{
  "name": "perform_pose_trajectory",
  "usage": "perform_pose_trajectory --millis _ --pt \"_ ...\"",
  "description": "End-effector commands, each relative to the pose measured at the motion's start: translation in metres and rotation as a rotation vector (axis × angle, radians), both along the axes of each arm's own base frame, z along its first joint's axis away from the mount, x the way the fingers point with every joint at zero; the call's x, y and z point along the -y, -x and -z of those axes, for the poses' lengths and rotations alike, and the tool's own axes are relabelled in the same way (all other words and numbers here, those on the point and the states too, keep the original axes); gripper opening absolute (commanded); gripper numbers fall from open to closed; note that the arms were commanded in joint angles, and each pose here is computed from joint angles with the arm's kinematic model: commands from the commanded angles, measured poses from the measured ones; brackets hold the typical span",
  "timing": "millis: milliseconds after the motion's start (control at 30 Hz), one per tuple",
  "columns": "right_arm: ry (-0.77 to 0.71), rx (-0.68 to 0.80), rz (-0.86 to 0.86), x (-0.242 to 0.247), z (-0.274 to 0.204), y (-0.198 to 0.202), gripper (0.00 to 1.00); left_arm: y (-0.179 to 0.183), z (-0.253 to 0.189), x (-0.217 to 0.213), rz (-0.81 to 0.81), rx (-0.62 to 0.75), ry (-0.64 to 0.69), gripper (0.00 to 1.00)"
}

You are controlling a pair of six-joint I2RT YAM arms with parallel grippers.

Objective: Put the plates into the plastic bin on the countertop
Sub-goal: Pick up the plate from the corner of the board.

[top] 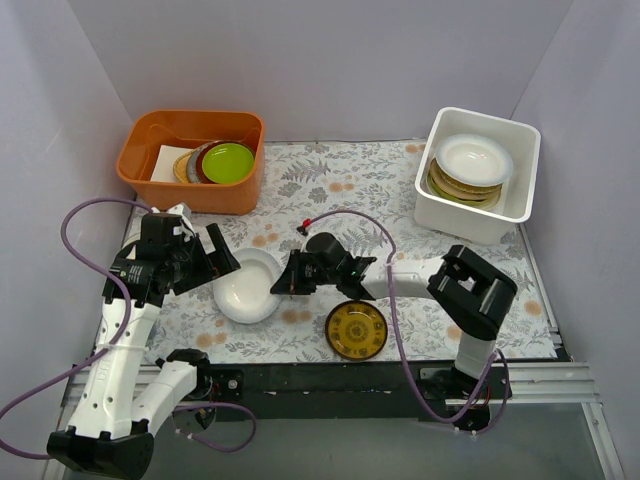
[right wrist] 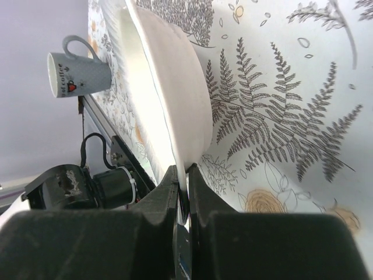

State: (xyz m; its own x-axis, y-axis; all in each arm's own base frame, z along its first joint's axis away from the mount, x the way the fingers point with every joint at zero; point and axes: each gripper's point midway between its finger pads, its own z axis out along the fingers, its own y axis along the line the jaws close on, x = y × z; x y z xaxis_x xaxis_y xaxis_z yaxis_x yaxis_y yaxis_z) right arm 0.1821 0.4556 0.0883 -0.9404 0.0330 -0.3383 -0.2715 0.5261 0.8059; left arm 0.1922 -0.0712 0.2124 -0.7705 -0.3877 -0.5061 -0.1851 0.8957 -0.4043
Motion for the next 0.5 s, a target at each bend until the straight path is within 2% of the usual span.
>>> perform_pose_trajectory --millis 0,300,467 --pt "-0.147 0.145 0.052 0.006 -0.074 -0.02 0.01 0.0 -0.001 0.001 0.011 0.018 0.008 0.98" --pt "-0.116 0.283 0.186 0.058 -0.12 -0.054 0.01 0.001 0.006 0.003 0.012 0.008 0.017 0.98" --pt "-0.114 0.349 0.246 0.089 -0.153 -0.059 0.01 -0.003 0.011 0.003 0.008 0.0 0.014 0.98"
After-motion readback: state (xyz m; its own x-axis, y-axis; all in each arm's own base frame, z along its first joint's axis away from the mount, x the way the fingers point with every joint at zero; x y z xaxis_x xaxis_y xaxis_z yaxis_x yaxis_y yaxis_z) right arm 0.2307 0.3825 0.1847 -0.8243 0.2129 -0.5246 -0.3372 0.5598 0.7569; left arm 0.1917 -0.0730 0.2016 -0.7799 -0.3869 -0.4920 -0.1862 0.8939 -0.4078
